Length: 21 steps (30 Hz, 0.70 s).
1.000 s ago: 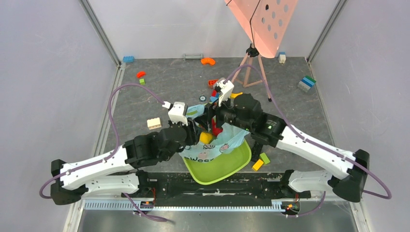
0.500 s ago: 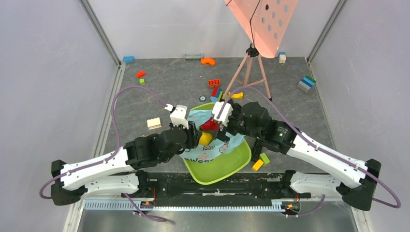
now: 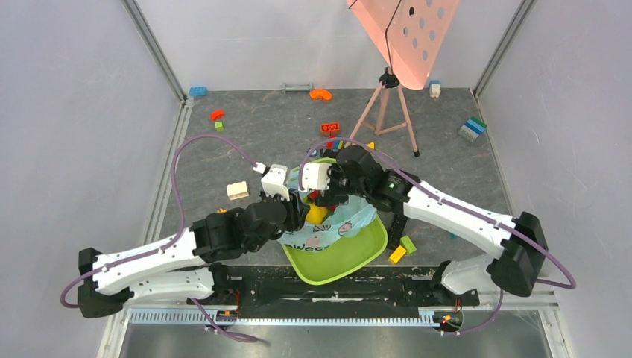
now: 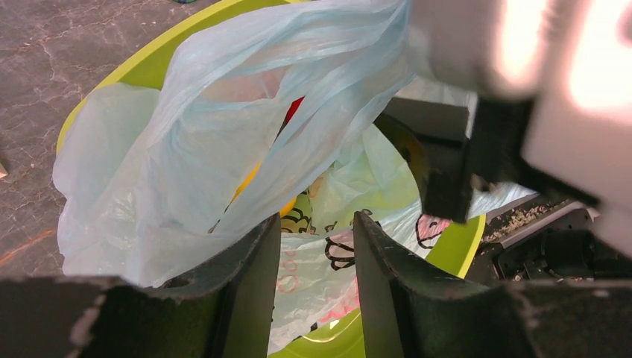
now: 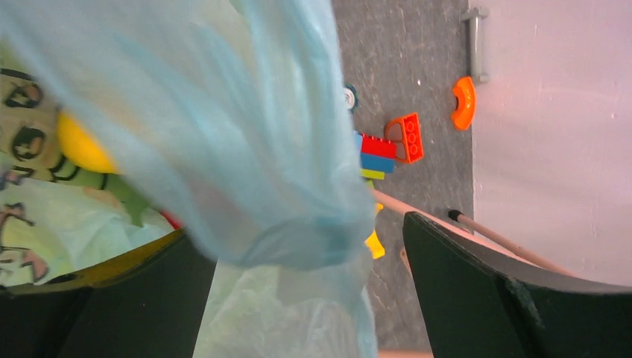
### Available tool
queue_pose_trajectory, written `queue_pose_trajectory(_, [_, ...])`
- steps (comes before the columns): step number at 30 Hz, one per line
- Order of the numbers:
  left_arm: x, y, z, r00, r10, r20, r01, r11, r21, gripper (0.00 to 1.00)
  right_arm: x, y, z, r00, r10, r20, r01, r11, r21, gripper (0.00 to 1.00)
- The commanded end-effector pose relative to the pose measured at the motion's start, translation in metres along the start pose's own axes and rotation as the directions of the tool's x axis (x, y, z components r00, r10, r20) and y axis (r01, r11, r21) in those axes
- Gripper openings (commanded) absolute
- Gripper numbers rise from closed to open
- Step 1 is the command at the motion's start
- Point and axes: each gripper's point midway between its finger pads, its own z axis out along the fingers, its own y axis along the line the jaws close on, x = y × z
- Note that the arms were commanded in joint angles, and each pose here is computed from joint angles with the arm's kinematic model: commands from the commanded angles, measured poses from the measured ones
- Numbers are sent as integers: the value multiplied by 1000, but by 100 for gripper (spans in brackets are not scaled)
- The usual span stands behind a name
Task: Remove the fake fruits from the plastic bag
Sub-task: Pick up the plastic bag from the bin.
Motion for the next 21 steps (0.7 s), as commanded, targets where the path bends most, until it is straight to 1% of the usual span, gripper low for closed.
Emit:
queue_pose_trajectory(1, [-3,1,-3,999,-27,18,27,999,17,47,-8,-38,4,999,-50,-3,50,995,84,94])
queue_pose_trajectory(2, [-3,1,-4,999,-32,22,31,999,18,47,-7,-40,7,999,-49,-6,49,995,88,92])
queue_pose_trajectory(3, [-3,2,-5,999,-34,23,33,999,21,46,-9,-42,9,999,-45,4,44,995,84,86])
queue_pose_trajectory(4, [-3,4,-6,999,-38,26,37,999,21,45,-9,-41,12,999,-39,10,38,997,74,74])
queue_pose_trajectory(5, [-3,4,-7,999,-41,28,40,999,25,45,-11,-43,14,999,-28,22,26,997,67,58])
queue_pose_trajectory(6, [-4,5,-10,998,-46,34,44,999,31,45,-13,-45,16,999,-16,30,13,998,69,47])
queue_pose_trajectory(7, [-4,6,-12,998,-49,38,48,998,38,45,-15,-46,17,999,-3,39,0,998,67,38])
queue_pose_trajectory(8, [-7,7,-15,997,-57,48,55,997,47,45,-20,-47,16,998,4,55,-8,998,58,25])
queue_pose_trajectory(9, [-10,8,-19,996,-64,61,60,996,60,46,-27,-51,14,997,16,73,-21,998,61,5])
queue_pose_trajectory(10, [-13,8,-22,995,-71,71,66,995,74,49,-33,-59,11,994,50,93,-58,995,86,0])
queue_pose_trajectory(13, [-29,10,-39,987,-108,122,93,988,127,56,-55,-80,-3,979,118,165,-141,980,140,0])
queue_pose_trajectory(16, [-43,17,-54,975,-146,169,121,982,148,59,-82,-104,-25,955,152,254,-201,963,180,0])
queue_pose_trajectory(19, [-46,33,-62,965,-181,188,163,981,107,60,-103,-138,-59,925,188,330,-283,921,268,0])
queue_pose_trajectory(21, [-44,45,-64,959,-215,185,210,977,47,60,-113,-157,-84,905,198,378,-328,889,319,0])
